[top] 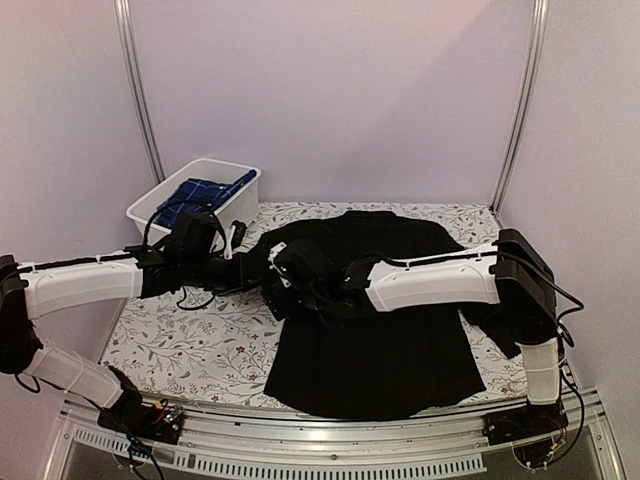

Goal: Fold and stack the long sleeve shirts
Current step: Pass from the left arm to the right

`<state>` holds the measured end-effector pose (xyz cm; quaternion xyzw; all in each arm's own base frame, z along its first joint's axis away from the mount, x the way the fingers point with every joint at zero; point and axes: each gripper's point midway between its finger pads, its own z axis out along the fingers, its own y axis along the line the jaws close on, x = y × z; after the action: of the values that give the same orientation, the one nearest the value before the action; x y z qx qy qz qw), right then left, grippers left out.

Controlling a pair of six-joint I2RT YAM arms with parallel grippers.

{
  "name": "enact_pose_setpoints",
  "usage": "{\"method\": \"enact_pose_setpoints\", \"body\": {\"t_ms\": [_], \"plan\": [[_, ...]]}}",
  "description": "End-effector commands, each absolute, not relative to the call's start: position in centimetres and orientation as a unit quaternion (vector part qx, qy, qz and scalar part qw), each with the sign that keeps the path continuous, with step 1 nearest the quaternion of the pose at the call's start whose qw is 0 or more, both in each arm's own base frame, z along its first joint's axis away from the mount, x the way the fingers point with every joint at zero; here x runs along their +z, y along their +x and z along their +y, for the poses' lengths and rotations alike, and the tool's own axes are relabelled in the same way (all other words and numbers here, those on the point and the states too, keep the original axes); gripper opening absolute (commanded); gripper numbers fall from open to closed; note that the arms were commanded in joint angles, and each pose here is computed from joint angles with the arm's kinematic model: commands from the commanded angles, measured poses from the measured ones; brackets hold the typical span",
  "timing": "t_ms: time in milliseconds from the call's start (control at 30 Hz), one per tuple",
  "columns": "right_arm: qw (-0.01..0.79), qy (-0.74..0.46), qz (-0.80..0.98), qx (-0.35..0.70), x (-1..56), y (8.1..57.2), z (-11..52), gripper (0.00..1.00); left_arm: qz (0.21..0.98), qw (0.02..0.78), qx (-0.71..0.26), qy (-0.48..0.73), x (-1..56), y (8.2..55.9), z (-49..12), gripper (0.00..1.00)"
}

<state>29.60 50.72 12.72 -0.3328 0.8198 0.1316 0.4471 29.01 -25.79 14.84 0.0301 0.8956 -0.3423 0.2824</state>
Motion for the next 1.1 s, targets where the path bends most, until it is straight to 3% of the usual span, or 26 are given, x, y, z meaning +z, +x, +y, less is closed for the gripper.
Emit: {"method": "enact_pose_setpoints", "body": {"t_ms": [0,200,333,500,700,867,1067], "plan": [[0.469,-0.337,0.807,0.121,12.7,29.6,51.9,0.89,0.884,0.289,-0.366,0.036,16.7,29.2,-26.2,0.00],[0.470,-0.371,0.793,0.112,12.1,27.6,53.1,0.96,0.879,0.291,-0.377,0.037,17.2,29.4,-26.4,0.00],[0.486,-0.344,0.798,0.093,12.5,28.7,53.0,0.93,0.879,0.290,-0.376,0.036,17.1,29.3,-26.3,0.00],[0.509,-0.310,0.802,0.048,13.5,30.2,52.0,0.73,0.880,0.292,-0.374,0.034,17.1,29.1,-26.1,0.00],[0.518,-0.308,0.797,0.031,14.8,30.6,51.6,0.28,0.877,0.299,-0.375,0.032,17.4,29.3,-26.0,0.00],[0.521,-0.308,0.795,0.034,16.4,31.0,51.6,0.02,0.872,0.306,-0.379,0.034,17.8,29.9,-26.4,0.00],[0.513,-0.311,0.798,0.062,17.9,31.5,51.6,0.00,0.866,0.317,-0.384,0.039,18.8,31.1,-26.9,0.00]]}}
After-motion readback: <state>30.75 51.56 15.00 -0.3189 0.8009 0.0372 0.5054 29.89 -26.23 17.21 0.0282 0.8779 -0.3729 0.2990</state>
